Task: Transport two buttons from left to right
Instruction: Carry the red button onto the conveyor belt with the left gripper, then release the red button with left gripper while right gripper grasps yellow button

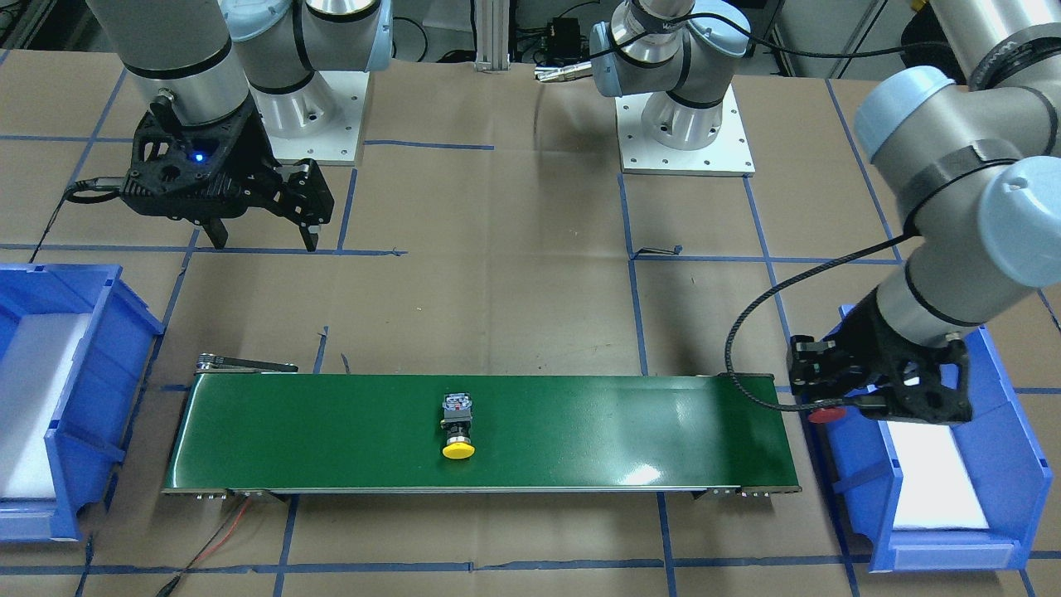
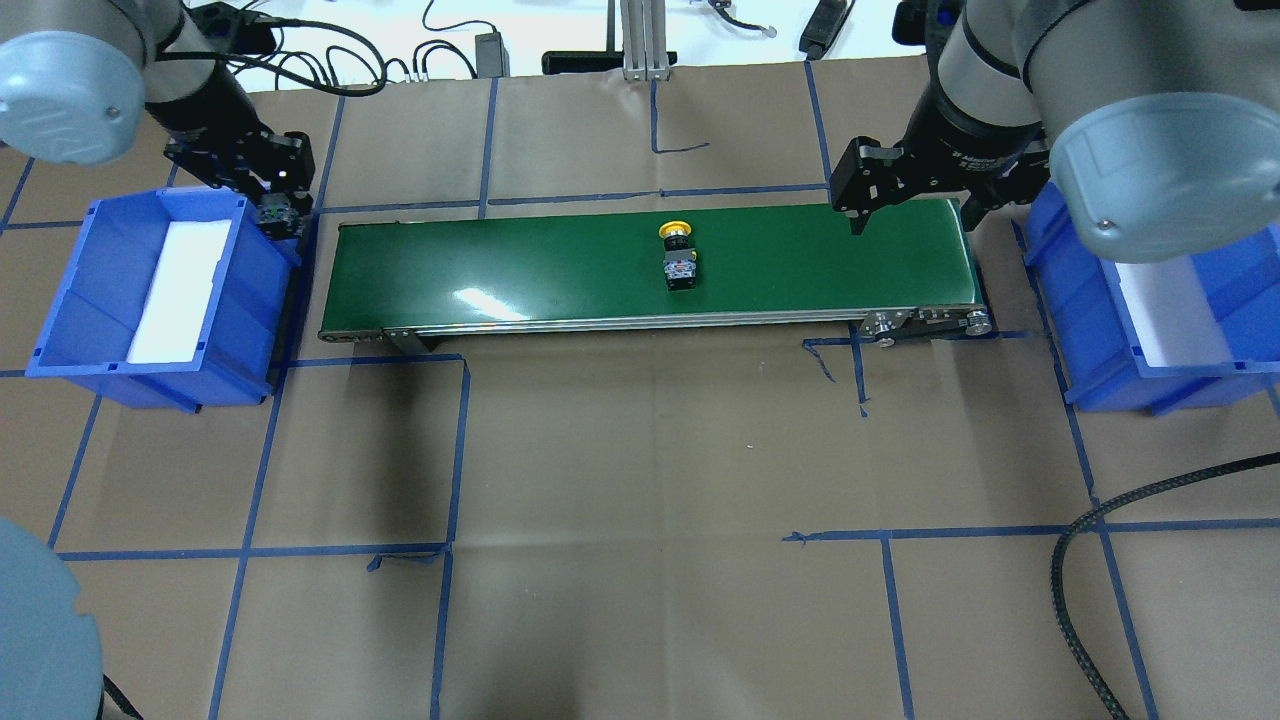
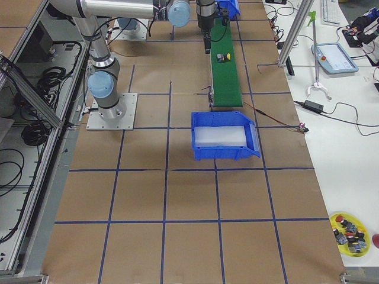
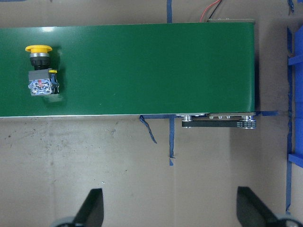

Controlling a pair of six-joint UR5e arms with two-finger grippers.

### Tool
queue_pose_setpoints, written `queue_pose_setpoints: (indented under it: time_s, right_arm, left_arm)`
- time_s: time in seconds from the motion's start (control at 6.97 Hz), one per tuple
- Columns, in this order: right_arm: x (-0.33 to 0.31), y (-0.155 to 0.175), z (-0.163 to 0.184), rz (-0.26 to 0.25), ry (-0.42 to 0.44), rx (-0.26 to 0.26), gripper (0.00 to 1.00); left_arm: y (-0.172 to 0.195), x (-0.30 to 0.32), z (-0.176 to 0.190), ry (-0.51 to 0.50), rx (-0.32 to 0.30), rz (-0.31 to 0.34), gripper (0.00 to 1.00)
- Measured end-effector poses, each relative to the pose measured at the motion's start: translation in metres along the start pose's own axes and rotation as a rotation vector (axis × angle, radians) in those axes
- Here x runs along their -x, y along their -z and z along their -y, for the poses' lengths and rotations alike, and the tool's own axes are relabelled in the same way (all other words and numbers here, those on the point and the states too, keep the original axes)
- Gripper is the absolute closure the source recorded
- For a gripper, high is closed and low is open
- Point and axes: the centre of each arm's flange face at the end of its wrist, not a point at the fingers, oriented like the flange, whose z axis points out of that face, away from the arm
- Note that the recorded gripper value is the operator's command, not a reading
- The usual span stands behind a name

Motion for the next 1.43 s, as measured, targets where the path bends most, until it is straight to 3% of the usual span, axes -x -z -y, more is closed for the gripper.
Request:
queue_pose_setpoints:
  time_s: [0.57, 0.72, 0.86, 1.15, 1.43]
  right_arm:
    - [-0.001, 0.001, 0.000, -0.005, -0.001, -0.002, 0.00]
    - [-0.001, 0.001, 0.000, -0.006, -0.001, -0.001, 0.00]
    - [-0.001, 0.000, 0.000, -0.004, -0.001, 0.001, 0.00]
    - [-0.001, -0.001, 0.000, 0.001, -0.001, 0.005, 0.00]
    - [-0.001, -0.001, 0.000, 0.001, -0.001, 0.004, 0.00]
  left_arm:
    - [-0.091, -0.061, -0.006, 0.037, -0.052, 0.013, 0.86]
    - [-0.112, -0.064, -0.010, 0.038, -0.061, 0.014, 0.78]
    - [-0.121, -0.065, -0.011, 0.039, -0.065, 0.015, 0.02]
    - [-0.118, -0.065, -0.008, 0.038, -0.085, 0.015, 0.00]
    - [-0.076, -0.063, 0.006, 0.034, -0.121, 0.020, 0.00]
